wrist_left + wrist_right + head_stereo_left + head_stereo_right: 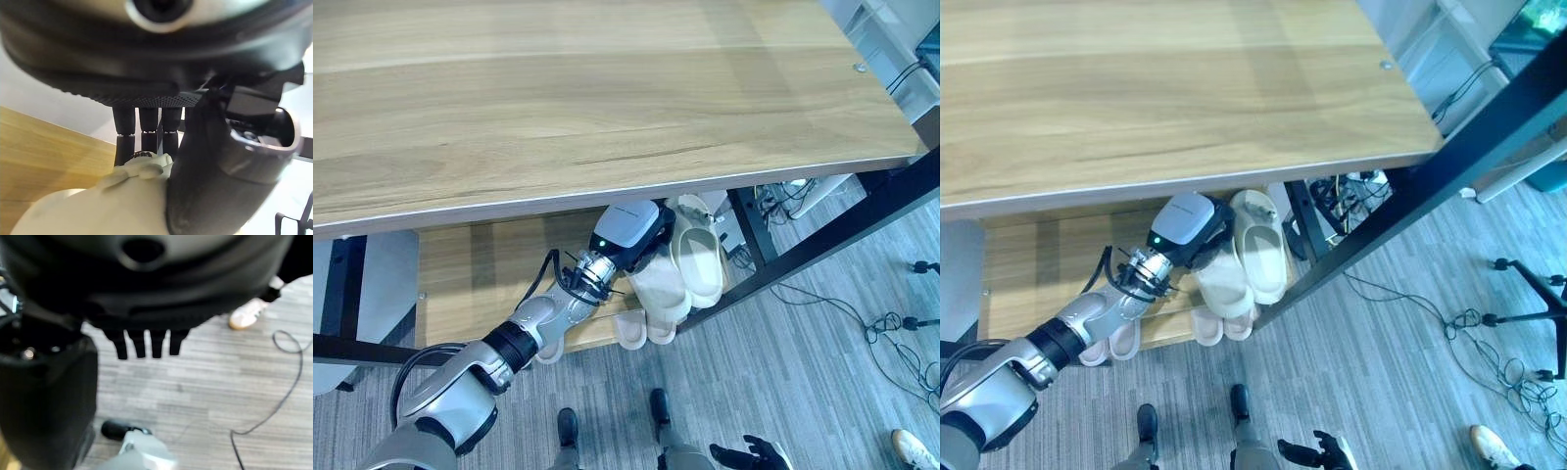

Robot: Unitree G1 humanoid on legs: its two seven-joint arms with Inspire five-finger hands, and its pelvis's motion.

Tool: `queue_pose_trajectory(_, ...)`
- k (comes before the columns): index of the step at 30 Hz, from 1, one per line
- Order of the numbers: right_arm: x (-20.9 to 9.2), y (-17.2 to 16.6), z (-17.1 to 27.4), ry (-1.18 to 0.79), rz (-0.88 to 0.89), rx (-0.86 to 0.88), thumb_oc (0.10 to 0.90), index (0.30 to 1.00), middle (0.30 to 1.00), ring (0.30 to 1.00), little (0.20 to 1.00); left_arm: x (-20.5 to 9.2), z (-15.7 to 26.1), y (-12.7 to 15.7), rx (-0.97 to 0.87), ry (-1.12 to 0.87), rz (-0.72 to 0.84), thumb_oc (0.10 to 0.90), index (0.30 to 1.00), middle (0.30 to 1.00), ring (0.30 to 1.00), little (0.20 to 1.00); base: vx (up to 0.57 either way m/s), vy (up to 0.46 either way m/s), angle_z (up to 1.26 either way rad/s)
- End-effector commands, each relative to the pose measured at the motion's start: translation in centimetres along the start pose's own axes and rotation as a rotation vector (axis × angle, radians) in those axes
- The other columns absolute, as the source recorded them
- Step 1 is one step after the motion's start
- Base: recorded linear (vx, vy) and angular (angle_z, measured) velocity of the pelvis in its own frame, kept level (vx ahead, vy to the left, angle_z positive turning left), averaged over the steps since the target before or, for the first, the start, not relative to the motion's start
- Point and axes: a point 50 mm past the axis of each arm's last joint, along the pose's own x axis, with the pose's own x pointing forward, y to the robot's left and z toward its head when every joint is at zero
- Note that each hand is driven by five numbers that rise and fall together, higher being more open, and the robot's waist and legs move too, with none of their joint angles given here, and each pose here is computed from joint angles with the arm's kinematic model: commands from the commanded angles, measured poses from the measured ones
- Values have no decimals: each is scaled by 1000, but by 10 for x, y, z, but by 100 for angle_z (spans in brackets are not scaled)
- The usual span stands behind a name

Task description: Arrange the slippers neatly on the shoe rack.

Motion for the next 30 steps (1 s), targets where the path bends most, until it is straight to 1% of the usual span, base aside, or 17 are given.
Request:
queue_pose_trajectory(1, 5, -39, 5, -10, -129, -10, 800, 900, 900, 900, 900, 34, 9, 14, 56, -58, 63, 400, 300, 300, 300, 300, 0, 0, 0)
queue_pose_trajectory(4, 6, -40, 7, -20, -130, -15, 800, 900, 900, 900, 900, 31, 0, 7, 99, -13, 31, 400, 300, 300, 300, 300, 0, 0, 0)
queue_pose_trajectory(10, 5, -41, 5, -17, -137, -18, 800, 900, 900, 900, 900, 29, -10, 7, 141, 22, 18, 400, 300, 300, 300, 300, 0, 0, 0)
queue_pose_trajectory(11, 5, -42, 4, -17, -140, -15, 800, 900, 900, 900, 900, 28, -13, 6, 149, 33, 10, 627, 641, 641, 641, 641, 0, 0, 0)
queue_pose_trajectory(12, 5, -42, 4, -17, -140, -15, 800, 900, 900, 900, 900, 28, -12, 6, 149, 33, 10, 750, 825, 825, 825, 825, 0, 0, 0)
queue_pose_trajectory(13, 5, -42, 5, -25, -142, -18, 800, 900, 900, 900, 900, 26, -16, 8, 163, 45, 21, 800, 900, 900, 900, 900, 0, 0, 0)
queue_pose_trajectory(27, 6, -36, 8, -27, -119, -4, 800, 900, 900, 900, 900, 18, -32, 16, 149, 114, 32, 800, 900, 900, 900, 900, 0, 0, 0)
queue_pose_trajectory(30, 5, -33, 8, -27, -110, 1, 800, 900, 900, 900, 900, 17, -33, 23, 123, 120, 65, 800, 900, 900, 900, 900, 0, 0, 0)
